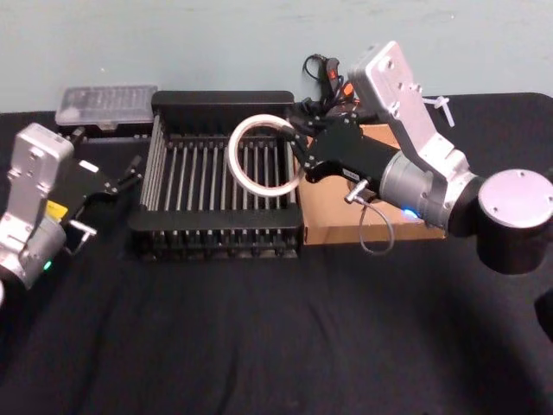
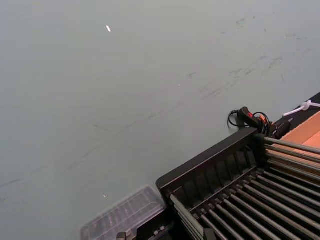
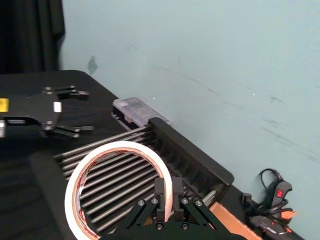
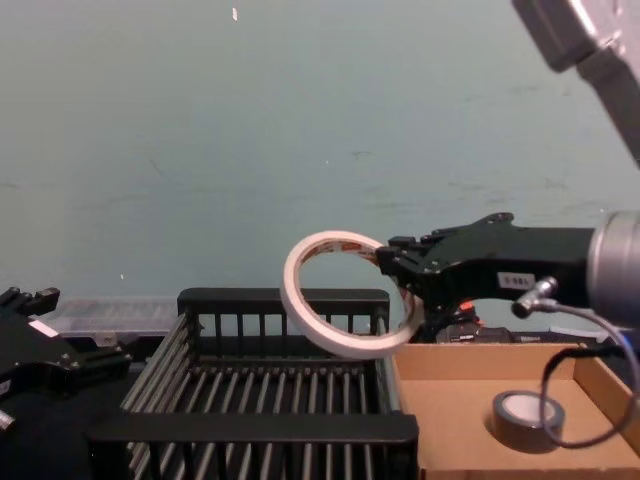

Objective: Pick up the white tape and place it into the black box , Pick up the silver tape and place it into the brown box.

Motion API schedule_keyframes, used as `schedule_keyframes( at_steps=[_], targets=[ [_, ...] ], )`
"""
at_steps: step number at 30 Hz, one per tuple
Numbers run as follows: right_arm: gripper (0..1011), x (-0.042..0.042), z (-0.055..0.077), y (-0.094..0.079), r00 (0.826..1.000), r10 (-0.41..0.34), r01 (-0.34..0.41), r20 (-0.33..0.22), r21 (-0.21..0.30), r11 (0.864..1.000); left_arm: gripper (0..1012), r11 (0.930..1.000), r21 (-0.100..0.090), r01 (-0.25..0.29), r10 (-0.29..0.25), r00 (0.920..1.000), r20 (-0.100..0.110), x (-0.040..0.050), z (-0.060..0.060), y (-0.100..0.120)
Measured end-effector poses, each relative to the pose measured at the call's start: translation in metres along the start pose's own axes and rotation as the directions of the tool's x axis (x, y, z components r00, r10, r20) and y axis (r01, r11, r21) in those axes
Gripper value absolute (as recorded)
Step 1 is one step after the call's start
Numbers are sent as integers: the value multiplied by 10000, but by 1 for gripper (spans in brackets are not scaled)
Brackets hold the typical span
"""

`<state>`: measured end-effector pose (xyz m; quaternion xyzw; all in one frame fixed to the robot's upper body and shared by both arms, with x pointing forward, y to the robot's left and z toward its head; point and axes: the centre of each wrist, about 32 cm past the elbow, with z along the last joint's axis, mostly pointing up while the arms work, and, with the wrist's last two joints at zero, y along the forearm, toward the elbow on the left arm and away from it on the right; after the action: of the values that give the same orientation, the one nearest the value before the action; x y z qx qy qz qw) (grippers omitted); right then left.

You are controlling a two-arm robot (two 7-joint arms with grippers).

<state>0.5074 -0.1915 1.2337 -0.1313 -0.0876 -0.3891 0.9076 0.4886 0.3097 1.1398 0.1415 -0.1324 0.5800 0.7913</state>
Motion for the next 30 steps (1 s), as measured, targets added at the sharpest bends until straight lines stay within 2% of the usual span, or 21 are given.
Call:
schedule_keyframes(
  at_steps=[6, 14, 21, 30],
  targets=[
    [94, 105, -97, 206, 9995, -238, 238, 188, 21, 9997, 1001, 10000, 0, 1, -1, 10000, 0, 0, 0, 0],
    [94, 194, -232, 470, 9981, -562, 564, 270, -82, 9984, 1001, 10000, -1, 1, -1, 10000, 0, 0, 0, 0],
    [94, 221, -317, 656, 9979, -620, 625, 177, -252, 9977, 1002, 10000, 0, 1, -1, 10000, 1, 0, 0, 0],
    [94, 196, -409, 855, 9983, -575, 581, 131, -507, 9970, 1001, 10000, 0, 0, 0, 10000, 0, 0, 0, 0]
  ],
)
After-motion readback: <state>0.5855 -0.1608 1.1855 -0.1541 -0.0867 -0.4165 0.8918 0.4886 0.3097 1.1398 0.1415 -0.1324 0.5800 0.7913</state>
